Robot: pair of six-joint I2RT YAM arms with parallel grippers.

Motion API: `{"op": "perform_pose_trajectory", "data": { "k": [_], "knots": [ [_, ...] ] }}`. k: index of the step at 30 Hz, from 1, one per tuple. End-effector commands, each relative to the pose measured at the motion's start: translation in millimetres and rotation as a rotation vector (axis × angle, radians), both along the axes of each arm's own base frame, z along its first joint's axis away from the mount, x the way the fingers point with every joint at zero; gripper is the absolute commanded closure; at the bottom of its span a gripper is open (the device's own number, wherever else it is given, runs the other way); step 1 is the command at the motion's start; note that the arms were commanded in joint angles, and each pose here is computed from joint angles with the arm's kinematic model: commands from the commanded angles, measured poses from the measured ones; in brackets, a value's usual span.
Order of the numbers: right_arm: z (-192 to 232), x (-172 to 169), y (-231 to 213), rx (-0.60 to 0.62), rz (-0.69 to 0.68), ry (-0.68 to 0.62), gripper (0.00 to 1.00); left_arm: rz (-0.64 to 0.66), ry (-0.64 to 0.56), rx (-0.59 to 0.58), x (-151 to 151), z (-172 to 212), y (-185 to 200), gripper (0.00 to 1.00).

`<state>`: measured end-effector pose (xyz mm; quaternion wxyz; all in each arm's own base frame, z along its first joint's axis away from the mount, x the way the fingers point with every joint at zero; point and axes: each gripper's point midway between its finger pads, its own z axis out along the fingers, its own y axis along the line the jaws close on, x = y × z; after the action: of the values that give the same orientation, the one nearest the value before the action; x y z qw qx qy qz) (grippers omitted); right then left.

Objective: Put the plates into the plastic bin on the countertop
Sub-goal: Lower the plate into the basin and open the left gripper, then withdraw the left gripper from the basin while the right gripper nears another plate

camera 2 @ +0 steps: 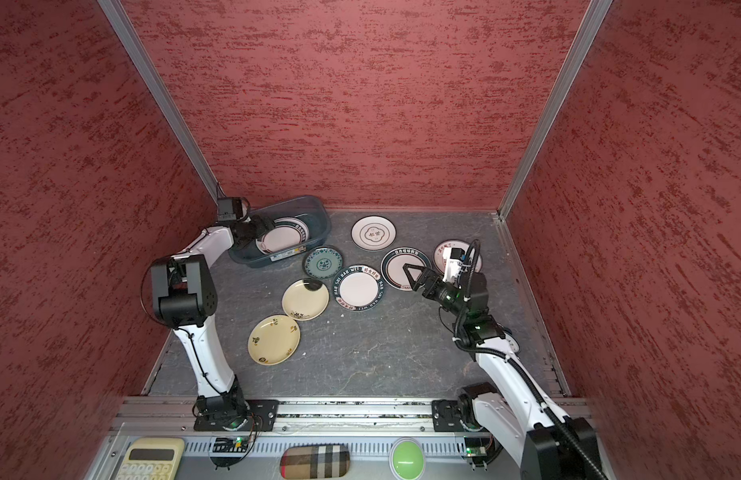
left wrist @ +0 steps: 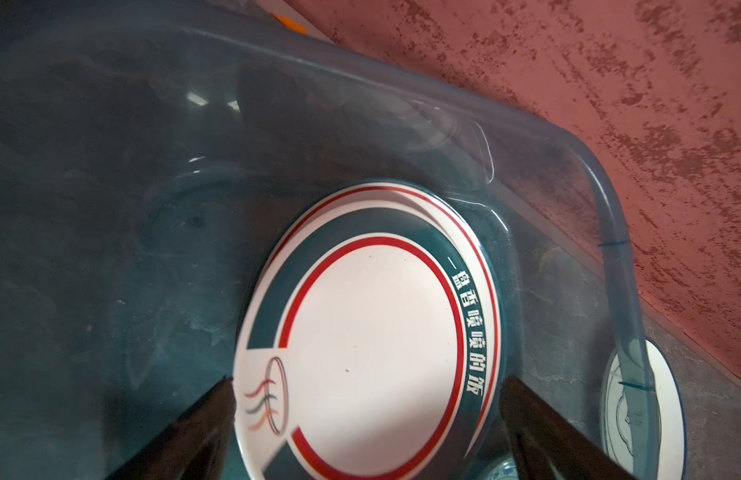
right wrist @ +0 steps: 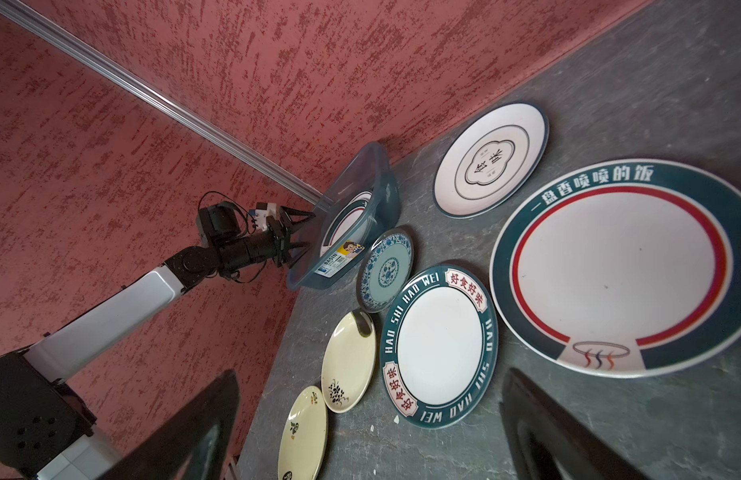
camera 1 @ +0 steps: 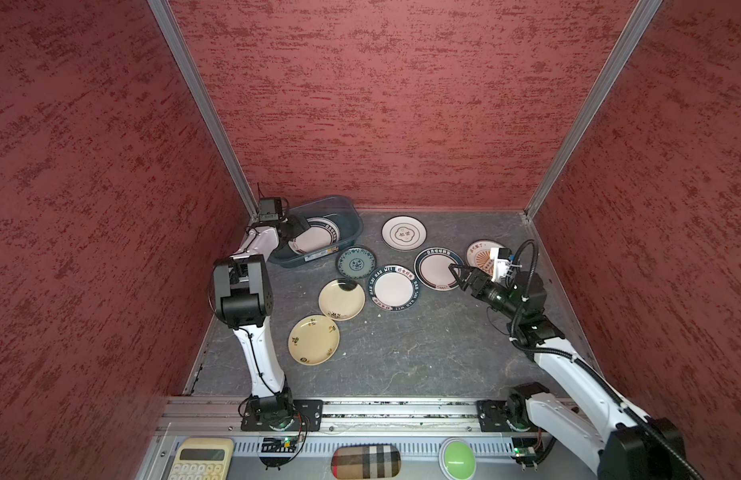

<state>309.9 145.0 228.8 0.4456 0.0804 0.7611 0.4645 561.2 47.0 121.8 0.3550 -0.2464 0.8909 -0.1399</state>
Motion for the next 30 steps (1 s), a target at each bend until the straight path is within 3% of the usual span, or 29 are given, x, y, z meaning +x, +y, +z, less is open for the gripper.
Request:
{"op": "perform_pose_trajectory", "data": {
  "k": [1,9,14,23,30],
  "knots": [
    [19.0,1.9,5.1,0.007,0.024,-0.056,0.01,-0.021,0.031,0.074,2.1,-2.7,-4.5,0.01],
    [11.3,1.3,0.5,-0.056,0.007,-0.043,0.01,-0.015,0.026,0.1,4.0,6.0,-8.4,0.01],
    [0.4,2.9,-4.0,-0.101,-0.015,0.0,0.01,-0.036,-0.059,0.151,-5.7,39.2,-21.7,0.01],
    [-6.3,-5.8,0.9,-0.128,0.037,0.03,0.01,-0.068,-0.191,0.173,-74.5,98.0,-57.4,0.01],
    [-26.4,-6.7,4.3,-0.144,0.068,0.098,0.01,-0.163,-0.298,0.046,-150.7,117.9,-100.6,0.01]
  ]
}}
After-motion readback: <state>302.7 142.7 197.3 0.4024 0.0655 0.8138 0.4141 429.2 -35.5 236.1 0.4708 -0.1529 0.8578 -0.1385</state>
